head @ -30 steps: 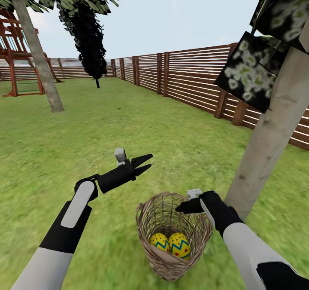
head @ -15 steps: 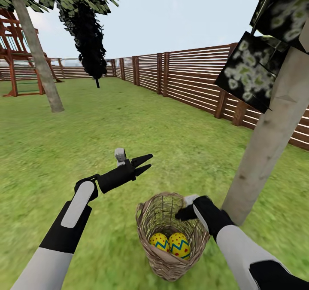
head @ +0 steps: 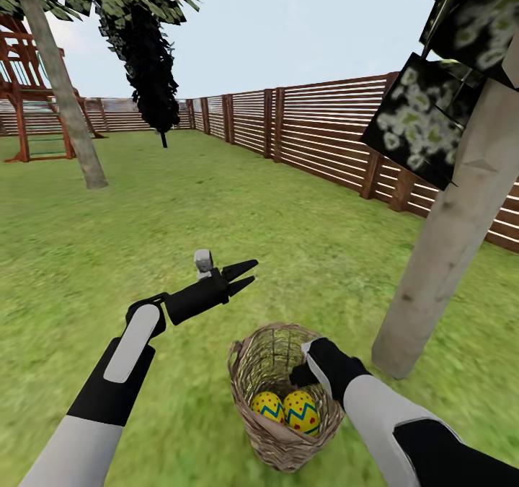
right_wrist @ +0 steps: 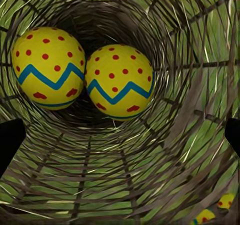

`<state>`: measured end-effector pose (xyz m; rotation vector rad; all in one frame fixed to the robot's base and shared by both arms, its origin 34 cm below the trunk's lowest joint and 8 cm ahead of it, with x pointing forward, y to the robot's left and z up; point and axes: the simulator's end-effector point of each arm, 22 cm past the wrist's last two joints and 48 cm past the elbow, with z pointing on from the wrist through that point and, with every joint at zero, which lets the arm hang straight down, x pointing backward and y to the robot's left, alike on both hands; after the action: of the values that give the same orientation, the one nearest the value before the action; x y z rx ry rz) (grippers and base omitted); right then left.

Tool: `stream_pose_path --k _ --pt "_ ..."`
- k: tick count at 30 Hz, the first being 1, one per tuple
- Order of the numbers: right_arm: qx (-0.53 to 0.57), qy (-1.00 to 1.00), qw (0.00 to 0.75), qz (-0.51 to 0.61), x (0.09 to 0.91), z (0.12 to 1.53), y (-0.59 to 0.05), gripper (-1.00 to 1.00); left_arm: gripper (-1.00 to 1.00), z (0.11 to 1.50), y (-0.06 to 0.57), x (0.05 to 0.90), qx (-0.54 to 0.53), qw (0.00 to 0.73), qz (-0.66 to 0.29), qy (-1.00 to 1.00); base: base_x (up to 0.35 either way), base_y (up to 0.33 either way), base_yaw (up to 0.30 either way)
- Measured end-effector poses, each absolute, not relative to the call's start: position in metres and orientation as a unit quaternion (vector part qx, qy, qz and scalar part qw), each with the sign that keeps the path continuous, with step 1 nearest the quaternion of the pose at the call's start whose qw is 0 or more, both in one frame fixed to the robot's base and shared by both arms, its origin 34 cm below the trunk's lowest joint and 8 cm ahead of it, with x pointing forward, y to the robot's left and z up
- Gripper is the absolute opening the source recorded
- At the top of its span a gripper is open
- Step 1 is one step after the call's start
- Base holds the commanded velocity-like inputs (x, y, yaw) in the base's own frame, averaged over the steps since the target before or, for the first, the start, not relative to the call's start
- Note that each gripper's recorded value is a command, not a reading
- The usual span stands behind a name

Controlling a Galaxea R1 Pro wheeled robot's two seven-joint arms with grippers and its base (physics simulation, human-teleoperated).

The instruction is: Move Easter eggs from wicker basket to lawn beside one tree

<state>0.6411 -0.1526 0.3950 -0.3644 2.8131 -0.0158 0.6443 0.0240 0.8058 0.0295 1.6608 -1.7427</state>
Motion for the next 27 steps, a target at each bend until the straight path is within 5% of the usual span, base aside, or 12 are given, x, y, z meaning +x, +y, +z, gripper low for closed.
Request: stream_pose_path --k 27 --pt "-0.116 0.981 0.154 0.023 0.643 0.385 -0.135 1.0 1.0 0.786 0.025 0.638 0.007 0.36 -0.682 0.637 0.048 0.0 0.0"
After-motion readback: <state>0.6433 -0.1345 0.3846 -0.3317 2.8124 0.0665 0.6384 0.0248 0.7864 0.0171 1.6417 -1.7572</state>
